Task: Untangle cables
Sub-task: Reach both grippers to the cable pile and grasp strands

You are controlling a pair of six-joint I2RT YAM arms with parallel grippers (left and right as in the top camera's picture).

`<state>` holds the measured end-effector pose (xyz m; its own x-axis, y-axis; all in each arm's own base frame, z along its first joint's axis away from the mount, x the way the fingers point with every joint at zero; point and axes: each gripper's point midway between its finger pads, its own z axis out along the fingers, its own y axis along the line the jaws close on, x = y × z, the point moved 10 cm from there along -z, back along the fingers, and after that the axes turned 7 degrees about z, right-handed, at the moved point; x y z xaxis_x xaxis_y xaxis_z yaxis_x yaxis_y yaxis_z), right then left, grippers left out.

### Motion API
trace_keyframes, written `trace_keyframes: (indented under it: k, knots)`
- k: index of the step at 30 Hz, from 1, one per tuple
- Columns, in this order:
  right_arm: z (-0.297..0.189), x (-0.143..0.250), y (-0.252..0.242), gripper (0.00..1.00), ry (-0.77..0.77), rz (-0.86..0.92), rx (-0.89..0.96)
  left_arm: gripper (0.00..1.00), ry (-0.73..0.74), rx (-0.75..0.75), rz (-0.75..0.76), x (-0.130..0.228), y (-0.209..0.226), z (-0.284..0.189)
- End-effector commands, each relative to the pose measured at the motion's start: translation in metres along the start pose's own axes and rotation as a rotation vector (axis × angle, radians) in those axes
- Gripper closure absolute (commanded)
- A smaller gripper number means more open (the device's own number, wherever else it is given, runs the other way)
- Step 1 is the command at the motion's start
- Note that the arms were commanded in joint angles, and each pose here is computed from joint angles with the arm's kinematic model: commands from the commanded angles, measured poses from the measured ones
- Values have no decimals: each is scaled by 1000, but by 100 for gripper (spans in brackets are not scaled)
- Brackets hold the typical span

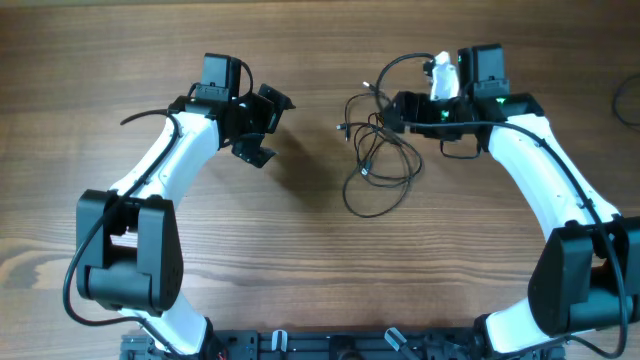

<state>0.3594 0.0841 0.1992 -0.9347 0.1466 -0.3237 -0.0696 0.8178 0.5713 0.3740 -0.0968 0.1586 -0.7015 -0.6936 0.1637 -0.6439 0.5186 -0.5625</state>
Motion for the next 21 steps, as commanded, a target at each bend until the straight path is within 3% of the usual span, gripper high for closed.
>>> trace_keyframes:
  k: [1,2,3,5,9,14,16,19,21]
  knots:
    - [3,9,3,14,65,-240,-79,0,-8,-4,7,1,0,-1]
    - [2,12,2,17,77,-285,-79,0,-8,-4,7,1,0,-1]
    - [2,14,4,28,88,-354,-101,0,-8,-4,7,1,0,-1]
    - [3,15,6,40,87,-425,-120,0,-8,-4,7,1,0,-1]
    - [3,18,2,39,109,-567,-92,0,-8,-4,7,1,0,-1]
    - [29,20,-16,38,169,-536,-78,0,-30,43,27,-5,-5,-3]
    - [44,23,-27,35,209,-512,-57,0,63,132,161,-7,-6,-18]
    - [50,21,-31,35,202,-516,-57,0,-9,27,252,-5,11,-59]
    - [52,16,-30,39,171,-536,-57,0,-137,-103,243,6,22,-93]
